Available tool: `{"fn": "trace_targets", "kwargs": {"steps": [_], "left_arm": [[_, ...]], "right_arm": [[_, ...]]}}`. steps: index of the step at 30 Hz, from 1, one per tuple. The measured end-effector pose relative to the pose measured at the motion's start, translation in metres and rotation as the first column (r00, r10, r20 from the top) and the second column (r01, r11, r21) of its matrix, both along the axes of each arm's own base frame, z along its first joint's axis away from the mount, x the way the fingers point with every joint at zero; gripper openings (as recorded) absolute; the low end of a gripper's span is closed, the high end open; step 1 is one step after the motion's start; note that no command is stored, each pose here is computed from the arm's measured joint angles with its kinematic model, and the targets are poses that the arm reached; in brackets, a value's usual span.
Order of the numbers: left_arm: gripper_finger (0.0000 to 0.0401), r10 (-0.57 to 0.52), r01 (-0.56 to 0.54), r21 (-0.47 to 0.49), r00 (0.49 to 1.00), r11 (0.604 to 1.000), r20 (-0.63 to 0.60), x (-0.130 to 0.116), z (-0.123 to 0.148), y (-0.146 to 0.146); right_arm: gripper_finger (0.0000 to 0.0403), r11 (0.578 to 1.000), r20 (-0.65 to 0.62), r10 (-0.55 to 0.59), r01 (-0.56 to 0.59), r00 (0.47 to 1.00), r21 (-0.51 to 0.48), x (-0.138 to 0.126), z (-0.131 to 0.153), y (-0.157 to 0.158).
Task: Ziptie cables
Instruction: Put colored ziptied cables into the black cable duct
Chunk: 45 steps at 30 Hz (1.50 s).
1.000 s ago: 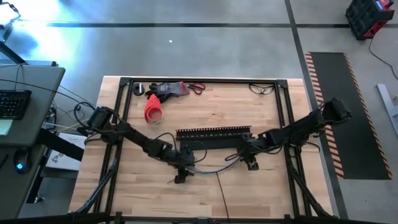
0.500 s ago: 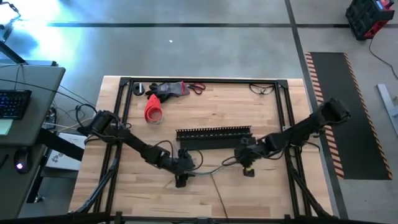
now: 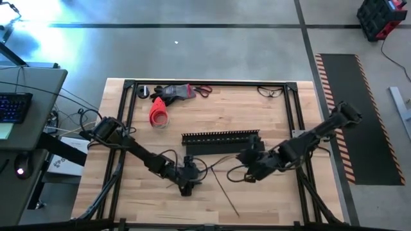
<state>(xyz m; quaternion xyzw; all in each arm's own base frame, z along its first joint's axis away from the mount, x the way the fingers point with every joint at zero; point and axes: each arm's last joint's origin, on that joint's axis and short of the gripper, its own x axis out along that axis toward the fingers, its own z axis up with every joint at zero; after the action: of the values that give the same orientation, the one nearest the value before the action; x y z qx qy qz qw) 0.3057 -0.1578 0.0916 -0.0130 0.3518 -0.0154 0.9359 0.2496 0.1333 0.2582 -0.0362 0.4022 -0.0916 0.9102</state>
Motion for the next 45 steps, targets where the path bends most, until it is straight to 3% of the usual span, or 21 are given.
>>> {"fn": "trace_targets", "kwargs": {"steps": [5,11,13,18,24,28,33,39,45], "left_arm": [[0.0169,0.017,-0.017,-0.013,1.000,1.000,-0.004,-0.003,0.000,-0.004],[0.0030,0.020,-0.021,-0.043,0.999,0.999,-0.037,-0.014,0.003,-0.016],[0.0010,0.021,-0.023,-0.033,0.998,0.999,-0.063,-0.022,0.009,-0.020],[0.0002,0.128,-0.116,0.110,0.986,0.987,-0.107,-0.048,0.042,-0.011],[0.0000,0.283,-0.251,0.262,0.955,0.932,-0.088,-0.072,0.089,0.027],[0.0000,0.341,-0.281,0.352,0.932,0.893,-0.124,-0.078,0.102,0.058],[0.0000,0.319,-0.225,0.368,0.922,0.902,-0.218,-0.072,0.090,0.088],[0.0000,0.373,-0.249,0.410,0.893,0.877,-0.254,-0.072,0.070,0.116],[0.0000,0.352,-0.241,0.373,0.897,0.896,-0.267,-0.074,0.055,0.130]], "right_arm": [[0.0000,0.999,0.027,0.000,0.001,1.000,-0.034,-0.004,0.021,0.009],[0.0000,0.995,-0.068,-0.079,0.075,0.995,-0.063,-0.018,0.023,0.006],[0.0000,0.990,-0.093,-0.119,0.112,0.988,-0.082,-0.022,0.021,0.003],[0.0000,0.980,-0.143,-0.167,0.148,0.976,-0.135,-0.016,0.017,-0.016],[0.0000,0.956,-0.238,-0.220,0.161,0.946,-0.244,-0.006,-0.002,-0.055],[0.0000,0.950,-0.263,-0.239,0.169,0.935,-0.264,0.002,-0.015,-0.081],[0.0000,0.953,-0.300,-0.239,0.163,0.924,-0.255,0.005,-0.036,-0.106],[0.0000,0.954,-0.353,-0.265,0.190,0.897,-0.234,-0.003,-0.060,-0.124],[0.0000,0.969,-0.368,-0.228,0.171,0.902,-0.179,-0.008,-0.077,-0.127]]}}
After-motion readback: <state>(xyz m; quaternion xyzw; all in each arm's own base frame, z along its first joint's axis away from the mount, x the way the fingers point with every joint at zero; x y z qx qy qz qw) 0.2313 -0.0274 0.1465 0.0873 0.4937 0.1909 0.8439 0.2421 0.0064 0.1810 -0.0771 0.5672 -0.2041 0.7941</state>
